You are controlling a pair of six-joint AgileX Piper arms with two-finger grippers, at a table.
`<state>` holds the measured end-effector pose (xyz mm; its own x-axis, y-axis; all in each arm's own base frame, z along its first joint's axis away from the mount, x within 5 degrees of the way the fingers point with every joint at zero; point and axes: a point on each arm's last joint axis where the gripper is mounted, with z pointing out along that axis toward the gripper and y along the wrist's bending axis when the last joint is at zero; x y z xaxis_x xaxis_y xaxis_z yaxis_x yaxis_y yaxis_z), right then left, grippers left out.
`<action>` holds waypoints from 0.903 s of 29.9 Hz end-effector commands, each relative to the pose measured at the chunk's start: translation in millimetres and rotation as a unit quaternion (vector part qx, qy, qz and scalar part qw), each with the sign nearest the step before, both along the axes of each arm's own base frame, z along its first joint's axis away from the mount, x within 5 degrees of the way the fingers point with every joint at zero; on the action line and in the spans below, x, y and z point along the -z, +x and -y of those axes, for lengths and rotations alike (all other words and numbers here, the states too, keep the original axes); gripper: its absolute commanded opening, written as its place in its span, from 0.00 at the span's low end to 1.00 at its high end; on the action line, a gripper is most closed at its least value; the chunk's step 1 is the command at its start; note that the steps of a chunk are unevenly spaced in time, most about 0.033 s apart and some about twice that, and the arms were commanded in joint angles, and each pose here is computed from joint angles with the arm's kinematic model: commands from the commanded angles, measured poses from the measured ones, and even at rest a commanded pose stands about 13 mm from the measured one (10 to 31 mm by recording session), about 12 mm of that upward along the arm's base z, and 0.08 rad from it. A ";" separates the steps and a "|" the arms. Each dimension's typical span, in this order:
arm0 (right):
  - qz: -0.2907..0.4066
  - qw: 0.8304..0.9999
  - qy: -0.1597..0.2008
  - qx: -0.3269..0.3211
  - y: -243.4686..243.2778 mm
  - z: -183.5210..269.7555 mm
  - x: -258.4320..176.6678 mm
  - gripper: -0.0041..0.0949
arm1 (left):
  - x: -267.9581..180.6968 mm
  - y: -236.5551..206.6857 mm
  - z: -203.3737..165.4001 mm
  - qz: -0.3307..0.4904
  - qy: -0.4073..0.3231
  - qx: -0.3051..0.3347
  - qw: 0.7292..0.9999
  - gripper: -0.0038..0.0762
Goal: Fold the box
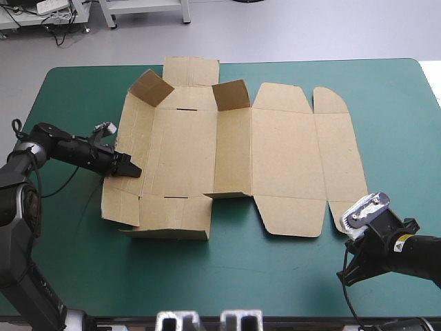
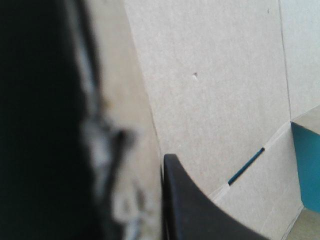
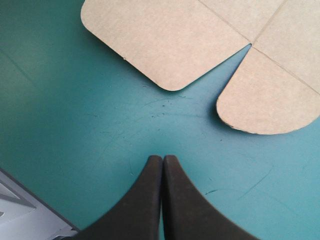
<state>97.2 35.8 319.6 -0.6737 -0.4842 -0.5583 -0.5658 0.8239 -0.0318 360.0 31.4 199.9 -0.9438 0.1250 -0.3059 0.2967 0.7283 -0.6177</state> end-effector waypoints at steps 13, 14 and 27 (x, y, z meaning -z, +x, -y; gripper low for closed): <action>0.109 0.994 0.030 0.003 13.2 -3.6 -19.3 0.02 | -208.8 -21.4 91.9 0.299 0.205 0.159 0.918 0.04; 0.117 0.993 0.031 0.005 14.3 -3.5 -20.3 0.02 | -218.9 -23.0 98.1 0.315 0.219 0.163 0.909 0.04; 0.235 0.970 0.063 0.023 23.5 -4.0 -70.5 0.02 | -268.0 -38.9 158.1 0.456 0.388 0.214 0.772 0.03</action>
